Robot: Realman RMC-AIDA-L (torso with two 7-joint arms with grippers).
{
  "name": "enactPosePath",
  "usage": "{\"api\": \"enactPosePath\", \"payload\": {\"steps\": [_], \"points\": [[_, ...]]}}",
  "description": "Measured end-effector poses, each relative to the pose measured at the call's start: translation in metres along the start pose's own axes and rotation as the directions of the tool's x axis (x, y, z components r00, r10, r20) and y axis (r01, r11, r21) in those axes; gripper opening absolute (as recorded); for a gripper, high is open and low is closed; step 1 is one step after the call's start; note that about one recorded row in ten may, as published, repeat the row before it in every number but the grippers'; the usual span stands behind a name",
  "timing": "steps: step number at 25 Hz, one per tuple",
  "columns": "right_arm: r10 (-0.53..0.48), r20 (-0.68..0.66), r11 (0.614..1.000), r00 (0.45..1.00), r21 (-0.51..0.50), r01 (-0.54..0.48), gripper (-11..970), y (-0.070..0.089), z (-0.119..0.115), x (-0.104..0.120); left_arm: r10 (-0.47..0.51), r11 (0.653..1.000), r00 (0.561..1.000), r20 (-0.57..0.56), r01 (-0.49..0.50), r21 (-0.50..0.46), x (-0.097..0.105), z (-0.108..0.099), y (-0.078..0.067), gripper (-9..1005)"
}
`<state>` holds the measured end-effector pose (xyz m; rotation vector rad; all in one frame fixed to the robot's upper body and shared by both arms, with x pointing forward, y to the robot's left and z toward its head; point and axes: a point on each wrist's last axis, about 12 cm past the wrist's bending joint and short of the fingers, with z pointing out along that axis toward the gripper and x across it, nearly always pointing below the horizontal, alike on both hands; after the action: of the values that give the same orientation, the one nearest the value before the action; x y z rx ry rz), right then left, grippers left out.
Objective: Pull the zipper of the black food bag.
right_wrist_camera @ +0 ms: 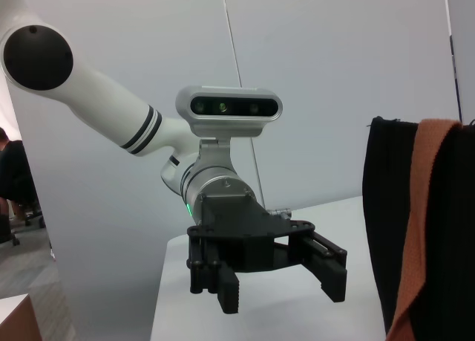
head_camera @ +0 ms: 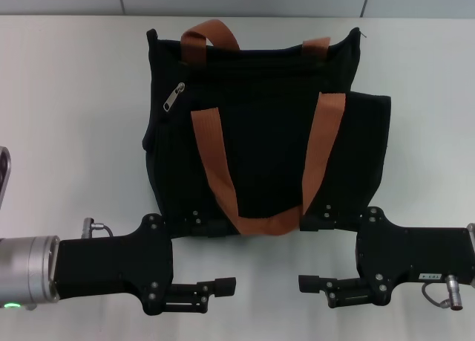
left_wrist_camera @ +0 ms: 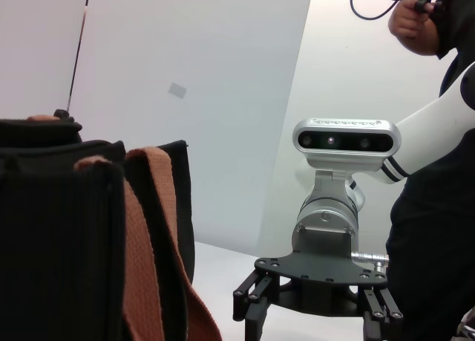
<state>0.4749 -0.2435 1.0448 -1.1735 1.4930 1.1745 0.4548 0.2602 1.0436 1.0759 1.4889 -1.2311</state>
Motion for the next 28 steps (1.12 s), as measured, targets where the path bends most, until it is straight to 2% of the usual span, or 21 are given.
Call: {"api": "enactPosePath", "payload": {"steps": [22, 24, 25, 26, 28], "points": [[0.000, 0.005, 1.000, 1.000, -0.006, 0.000, 809, 0.001, 0.000, -0.001, -0.004, 1.000, 1.000, 0.013, 0.004, 0.004, 0.000, -0.002, -0.003, 782], [0.000, 0.006, 1.000, 1.000, -0.004, 0.000, 809, 0.001, 0.000, -0.001, 0.005, 1.000, 0.999, 0.039, -0.006, 0.006, -0.003, -0.003, -0.003, 782], [0.001, 0.006, 1.000, 1.000, -0.004, -0.001, 809, 0.001, 0.000, 0.000, 0.034, 0.999, 0.994, 0.102, -0.033, -0.010, -0.008, -0.002, -0.003, 782], [0.001, 0.006, 1.000, 1.000, -0.004, -0.001, 809, 0.001, 0.000, 0.000, 0.034, 0.999, 0.994, 0.102, -0.033, -0.010, -0.008, -0.002, -0.003, 782], [0.002, 0.006, 1.000, 1.000, -0.003, -0.002, 809, 0.001, 0.000, 0.000, 0.083, 0.996, 0.981, 0.177, -0.075, -0.050, -0.015, -0.003, -0.002, 783]]}}
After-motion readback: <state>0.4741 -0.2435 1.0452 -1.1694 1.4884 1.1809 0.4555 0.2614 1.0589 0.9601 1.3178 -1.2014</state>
